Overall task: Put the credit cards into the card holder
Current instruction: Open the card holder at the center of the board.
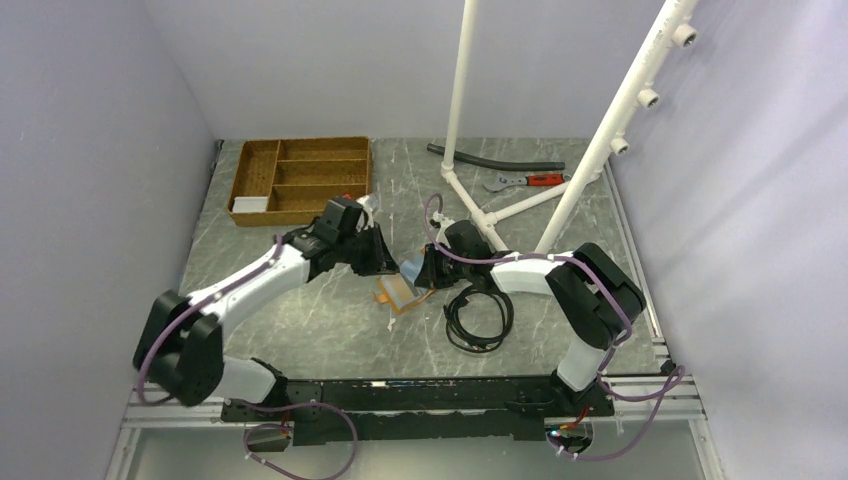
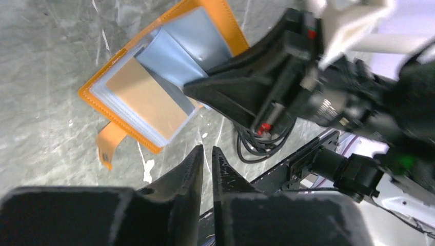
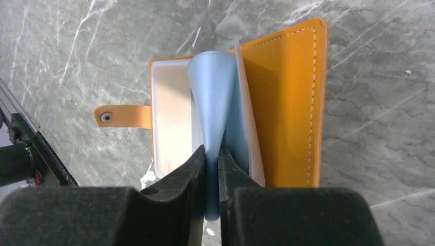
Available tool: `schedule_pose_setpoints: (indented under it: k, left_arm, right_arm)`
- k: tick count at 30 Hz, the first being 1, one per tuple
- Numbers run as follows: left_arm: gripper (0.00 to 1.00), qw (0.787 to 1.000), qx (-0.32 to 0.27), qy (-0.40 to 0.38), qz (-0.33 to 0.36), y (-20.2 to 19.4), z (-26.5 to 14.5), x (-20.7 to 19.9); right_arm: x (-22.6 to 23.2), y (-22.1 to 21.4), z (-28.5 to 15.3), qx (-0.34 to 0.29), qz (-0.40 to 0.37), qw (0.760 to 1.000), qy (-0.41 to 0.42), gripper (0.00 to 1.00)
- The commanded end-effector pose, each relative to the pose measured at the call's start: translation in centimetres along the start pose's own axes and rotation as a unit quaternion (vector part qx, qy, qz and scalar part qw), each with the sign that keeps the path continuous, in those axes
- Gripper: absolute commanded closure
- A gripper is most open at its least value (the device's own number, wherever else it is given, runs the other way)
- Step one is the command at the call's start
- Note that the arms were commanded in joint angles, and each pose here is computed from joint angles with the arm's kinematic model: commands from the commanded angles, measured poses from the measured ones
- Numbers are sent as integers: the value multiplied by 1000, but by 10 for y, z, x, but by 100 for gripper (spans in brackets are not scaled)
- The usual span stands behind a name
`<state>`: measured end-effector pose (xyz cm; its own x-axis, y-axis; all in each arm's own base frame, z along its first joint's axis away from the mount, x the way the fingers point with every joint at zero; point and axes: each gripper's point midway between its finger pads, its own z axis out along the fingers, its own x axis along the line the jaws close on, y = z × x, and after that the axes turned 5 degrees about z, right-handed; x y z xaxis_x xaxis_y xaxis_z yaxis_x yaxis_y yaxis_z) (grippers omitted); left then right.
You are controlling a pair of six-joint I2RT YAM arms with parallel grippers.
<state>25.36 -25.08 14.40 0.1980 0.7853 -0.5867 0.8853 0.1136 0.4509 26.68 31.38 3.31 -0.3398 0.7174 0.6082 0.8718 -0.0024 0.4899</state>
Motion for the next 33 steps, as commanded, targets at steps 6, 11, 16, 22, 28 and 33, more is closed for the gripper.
schedule_pose_setpoints:
  k: [6,11,16,22,28,33]
  left_arm:
    - [100,998,51,22,-31,-16,70,33]
    - [100,996,47,65,-36,-30,77,61]
    - [100,992,79,89,-44,-48,85,78]
    - [100,990,96,97,-43,-57,89,85]
    - [100,988,101,115,-35,-59,83,91]
    - [100,986,108,120,-32,-63,81,94]
  right_arm:
    - [0,13,-4,-24,3,1000,-13,80]
    - [-24,28,-20,-60,-19,993,-102,60]
    - [-68,38,-45,-71,-63,964,-248,43]
    - [-83,53,-66,-80,-102,932,-338,41]
    - [15,50,-70,-99,-202,952,-208,34]
    - [64,25,-34,-38,-198,978,-56,49]
